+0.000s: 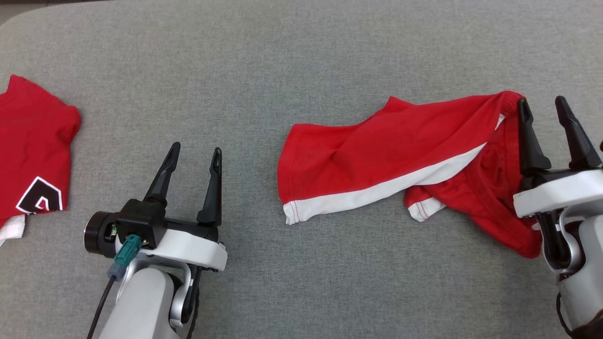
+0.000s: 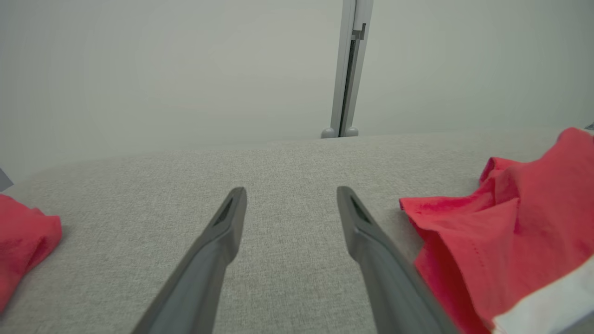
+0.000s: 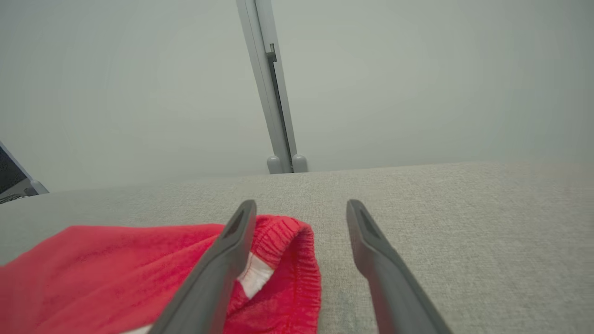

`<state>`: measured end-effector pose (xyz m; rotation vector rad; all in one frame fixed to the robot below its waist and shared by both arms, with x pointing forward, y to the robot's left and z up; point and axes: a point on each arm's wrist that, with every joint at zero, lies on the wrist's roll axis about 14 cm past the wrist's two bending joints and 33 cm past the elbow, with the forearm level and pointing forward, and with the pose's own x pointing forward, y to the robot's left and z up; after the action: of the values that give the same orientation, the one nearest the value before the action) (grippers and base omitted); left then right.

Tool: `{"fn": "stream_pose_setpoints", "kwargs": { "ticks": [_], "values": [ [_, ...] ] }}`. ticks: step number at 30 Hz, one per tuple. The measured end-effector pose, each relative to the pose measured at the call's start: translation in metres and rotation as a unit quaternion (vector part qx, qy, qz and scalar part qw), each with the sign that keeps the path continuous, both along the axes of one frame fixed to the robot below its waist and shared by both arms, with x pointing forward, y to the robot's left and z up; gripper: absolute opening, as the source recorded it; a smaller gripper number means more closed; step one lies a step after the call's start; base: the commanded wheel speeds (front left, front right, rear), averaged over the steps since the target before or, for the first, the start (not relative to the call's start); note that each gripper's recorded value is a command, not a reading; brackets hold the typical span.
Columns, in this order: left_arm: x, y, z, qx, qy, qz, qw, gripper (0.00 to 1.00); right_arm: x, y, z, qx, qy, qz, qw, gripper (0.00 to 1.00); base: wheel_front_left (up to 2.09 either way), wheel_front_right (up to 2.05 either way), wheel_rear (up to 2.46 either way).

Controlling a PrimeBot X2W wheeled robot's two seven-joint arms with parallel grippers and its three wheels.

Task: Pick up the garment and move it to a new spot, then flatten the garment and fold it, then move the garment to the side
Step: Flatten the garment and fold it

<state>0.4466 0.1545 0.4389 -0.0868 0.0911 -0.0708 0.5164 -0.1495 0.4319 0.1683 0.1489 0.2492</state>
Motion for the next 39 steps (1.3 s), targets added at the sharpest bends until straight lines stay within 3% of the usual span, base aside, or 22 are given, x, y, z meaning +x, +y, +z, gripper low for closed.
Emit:
{"fn": "stream_pose_setpoints", "kwargs": {
  "ticks": [7, 22, 32, 39],
  "values": [
    [-0.004, 0.001, 0.012, 0.003, -0.015, 0.0, 1.0, 1.0, -0.02, -0.007, 0.037, -0.023, -0.067, -0.009, 0.997, 1.0, 0.0, 0.0, 0.0],
    [-0.035, -0.002, 0.023, 0.01, -0.021, -0.006, 1.0, 1.0, -0.101, -0.002, 0.055, -0.025, -0.051, -0.018, 0.998, 1.0, 0.0, 0.0, 0.0],
    [-0.039, -0.007, 0.023, 0.012, -0.018, -0.018, 1.0, 1.0, -0.106, -0.007, 0.058, -0.019, -0.048, -0.032, 0.998, 1.0, 0.0, 0.0, 0.0],
    [-0.046, -0.055, 0.002, -0.006, 0.031, -0.104, 0.994, 1.0, -0.106, -0.003, 0.053, -0.015, -0.039, -0.027, 0.999, 1.0, 0.0, 0.0, 0.0]
  ]
}}
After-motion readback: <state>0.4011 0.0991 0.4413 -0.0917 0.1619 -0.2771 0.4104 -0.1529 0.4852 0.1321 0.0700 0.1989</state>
